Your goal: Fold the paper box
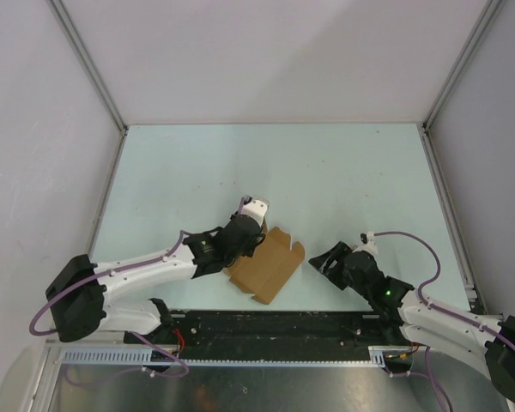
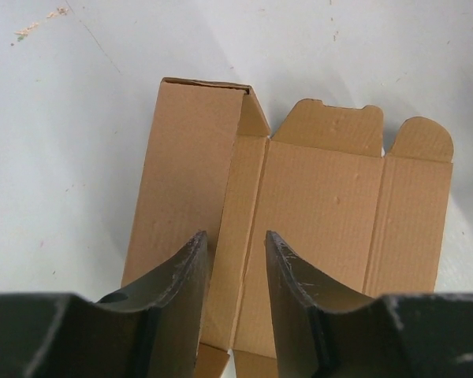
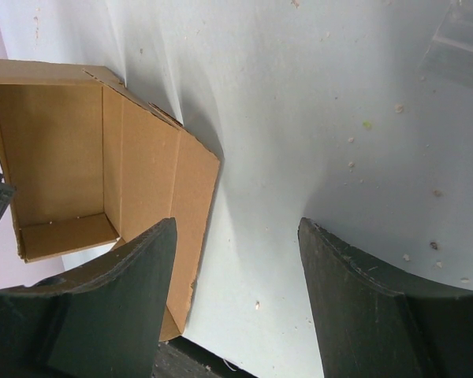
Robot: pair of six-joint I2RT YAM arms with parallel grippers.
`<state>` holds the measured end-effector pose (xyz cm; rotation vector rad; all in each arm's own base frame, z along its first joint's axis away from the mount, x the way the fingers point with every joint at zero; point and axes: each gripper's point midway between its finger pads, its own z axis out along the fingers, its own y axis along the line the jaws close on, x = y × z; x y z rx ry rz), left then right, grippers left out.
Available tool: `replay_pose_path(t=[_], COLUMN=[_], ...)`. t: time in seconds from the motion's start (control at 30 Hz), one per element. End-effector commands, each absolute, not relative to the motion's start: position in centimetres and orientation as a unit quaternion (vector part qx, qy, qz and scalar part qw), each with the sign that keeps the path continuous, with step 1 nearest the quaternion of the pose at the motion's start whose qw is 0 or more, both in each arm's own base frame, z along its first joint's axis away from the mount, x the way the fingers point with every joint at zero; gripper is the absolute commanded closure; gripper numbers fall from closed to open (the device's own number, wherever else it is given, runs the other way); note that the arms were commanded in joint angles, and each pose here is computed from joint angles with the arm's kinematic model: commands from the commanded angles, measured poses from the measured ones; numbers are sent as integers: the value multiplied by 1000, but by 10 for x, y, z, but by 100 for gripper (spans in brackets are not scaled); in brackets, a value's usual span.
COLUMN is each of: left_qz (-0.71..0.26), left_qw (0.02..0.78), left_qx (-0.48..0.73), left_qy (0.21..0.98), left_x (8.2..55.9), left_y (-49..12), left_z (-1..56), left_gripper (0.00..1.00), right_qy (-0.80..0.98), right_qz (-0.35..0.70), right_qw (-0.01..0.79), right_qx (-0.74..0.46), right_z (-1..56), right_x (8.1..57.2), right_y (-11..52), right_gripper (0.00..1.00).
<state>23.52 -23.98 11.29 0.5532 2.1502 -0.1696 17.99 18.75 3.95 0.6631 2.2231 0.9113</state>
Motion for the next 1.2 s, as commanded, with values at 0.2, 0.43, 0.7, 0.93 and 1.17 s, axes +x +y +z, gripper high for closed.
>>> replay_pose_path(t=[0.2,0.43,0.7,0.93,1.17], left_qz=[-71,-68,-102,-74,-29], left_qw=[442,434,472,481,438], left_qx=[223,225,221,240,293], left_qy=[866,869,847,840,849], left_x=[240,238,240,247,242], left_y=[-246,-246,-251,-247,-255], left_z=[103,95,136,153,122], left_gripper=[60,60,57,36,32], right_qy=[862,862,862,863,863], right_qz=[311,312,313,313,314], right_qw=[313,313,314,314,313], right_qx=[248,248,246,245,241], right_z=[19,20,22,22,20], right_x=[173,173,172,172,170], right_y=[174,174,173,173,173], right_gripper=[31,31,31,30,30])
